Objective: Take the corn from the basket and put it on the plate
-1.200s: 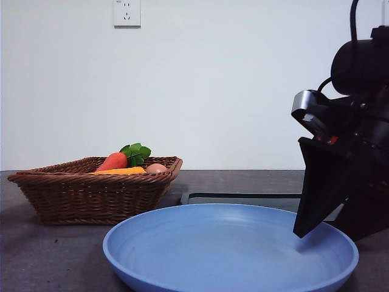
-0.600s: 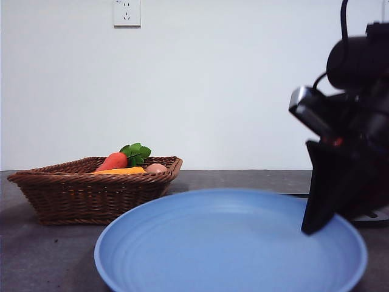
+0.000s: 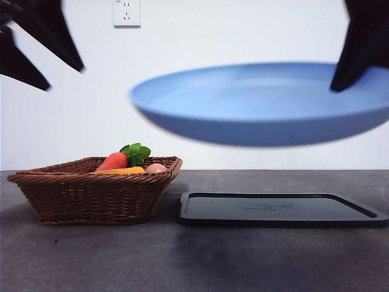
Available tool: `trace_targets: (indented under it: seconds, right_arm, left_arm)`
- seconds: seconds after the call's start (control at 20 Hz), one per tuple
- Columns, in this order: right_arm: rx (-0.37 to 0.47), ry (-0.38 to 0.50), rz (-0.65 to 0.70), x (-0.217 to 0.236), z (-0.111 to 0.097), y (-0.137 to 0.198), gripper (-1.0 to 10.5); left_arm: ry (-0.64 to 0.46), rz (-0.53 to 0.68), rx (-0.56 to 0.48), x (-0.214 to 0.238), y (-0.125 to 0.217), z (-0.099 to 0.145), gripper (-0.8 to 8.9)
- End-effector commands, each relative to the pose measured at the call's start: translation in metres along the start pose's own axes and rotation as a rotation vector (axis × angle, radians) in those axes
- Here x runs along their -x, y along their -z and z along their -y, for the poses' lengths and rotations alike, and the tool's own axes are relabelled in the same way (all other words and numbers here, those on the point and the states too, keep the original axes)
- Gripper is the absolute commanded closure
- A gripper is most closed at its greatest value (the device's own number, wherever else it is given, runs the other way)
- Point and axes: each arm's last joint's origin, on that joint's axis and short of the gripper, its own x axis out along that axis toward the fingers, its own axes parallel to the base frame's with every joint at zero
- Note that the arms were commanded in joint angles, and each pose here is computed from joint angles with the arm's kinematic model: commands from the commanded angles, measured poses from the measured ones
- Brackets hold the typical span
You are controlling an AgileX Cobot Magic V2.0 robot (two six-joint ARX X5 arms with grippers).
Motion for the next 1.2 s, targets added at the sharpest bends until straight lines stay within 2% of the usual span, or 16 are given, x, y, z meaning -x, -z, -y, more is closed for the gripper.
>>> trace_targets:
  seconds: [0.05,0.35,0.6,0.95,1.2]
  right_arm:
    - [0.023,0.001,0.047,0.013,-0.004,0.0,9.4]
    - [0.015,0.013,0.076,0.028,-0.007,0.01,9.4]
    - [0.014,0.013,0.073,0.028,-0.007,0.01,9.4]
    - [0.015,0.038,0.076,0.028,-0.006,0.01,9.4]
    - [0.017,0.038,0.079,0.028,-0.006,0.009,9.4]
  left_arm:
    - [-0.021,-0.047,-0.092,-0.026,-0.015,0.002,4.65]
    - [-0.011,-0.219,-0.144,-0.105,-0.033,-0.001,4.65]
    - [-0.072,-0.355,-0.191,-0.153,-0.023,-0.005,4.65]
    - [-0.068,-0.429,-0.189,-0.172,-0.009,-0.008,4.71]
    - [-0.065,-0.472,-0.183,-0.171,-0.005,-0.008,5.72]
